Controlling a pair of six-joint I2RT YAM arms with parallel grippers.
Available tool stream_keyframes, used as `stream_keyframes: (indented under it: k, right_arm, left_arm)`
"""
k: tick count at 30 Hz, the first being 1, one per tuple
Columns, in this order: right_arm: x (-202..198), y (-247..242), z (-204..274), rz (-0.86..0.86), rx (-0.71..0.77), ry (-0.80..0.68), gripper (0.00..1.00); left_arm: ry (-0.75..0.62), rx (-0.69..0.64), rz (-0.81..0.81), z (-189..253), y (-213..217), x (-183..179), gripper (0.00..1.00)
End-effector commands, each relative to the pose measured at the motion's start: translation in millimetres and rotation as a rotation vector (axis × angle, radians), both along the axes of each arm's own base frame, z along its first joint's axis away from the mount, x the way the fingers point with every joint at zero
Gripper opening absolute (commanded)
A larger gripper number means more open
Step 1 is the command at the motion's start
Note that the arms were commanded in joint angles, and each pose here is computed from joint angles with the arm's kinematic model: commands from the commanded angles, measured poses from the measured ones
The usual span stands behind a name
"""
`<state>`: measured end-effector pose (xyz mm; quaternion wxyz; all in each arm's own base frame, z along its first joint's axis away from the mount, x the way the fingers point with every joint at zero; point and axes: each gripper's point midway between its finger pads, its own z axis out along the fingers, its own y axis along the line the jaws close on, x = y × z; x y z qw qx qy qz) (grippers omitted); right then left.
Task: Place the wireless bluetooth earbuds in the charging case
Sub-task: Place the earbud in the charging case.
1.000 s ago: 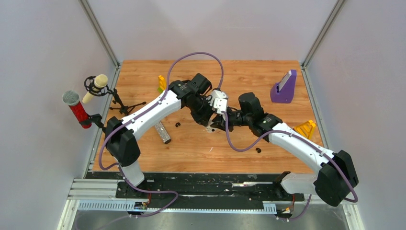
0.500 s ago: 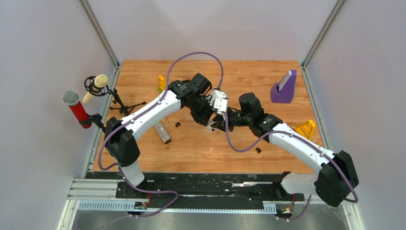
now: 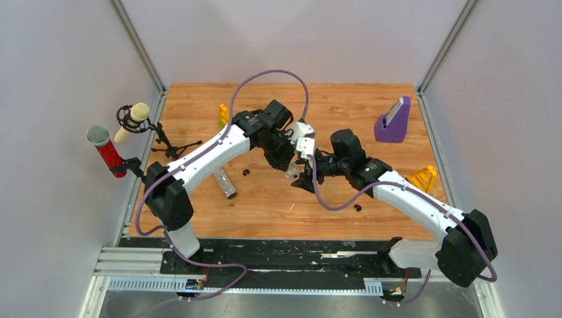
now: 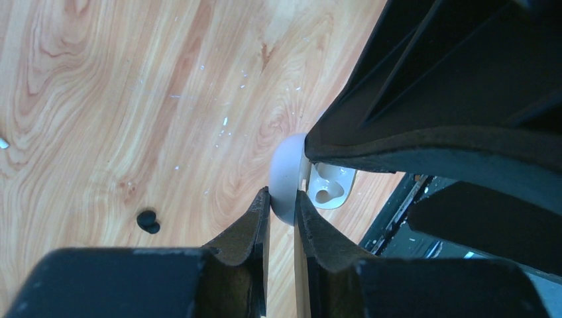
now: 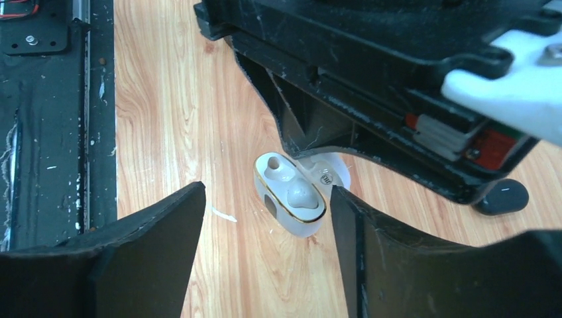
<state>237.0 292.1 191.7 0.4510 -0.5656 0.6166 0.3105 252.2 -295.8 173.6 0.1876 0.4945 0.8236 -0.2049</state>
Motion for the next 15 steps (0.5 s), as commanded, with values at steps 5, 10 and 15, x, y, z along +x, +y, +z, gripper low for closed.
stream_keyframes:
  k: [5,10,15]
  right_arm:
    - [-6,-14,46,0.03,0.003,-0.119,0.91]
    - [2,-43,61,-0.024,0.012,-0.166,1.0]
    - [0,-52,55,-0.014,0.028,-0.127,1.0]
  left_arm:
    - [-0.128,0.037,0.065,16,13,11,0.17]
    - [-0.154,0.056,0.081,13,17,14,0.17]
    - [-0.146,0.018,0.046,19,12,8,0.17]
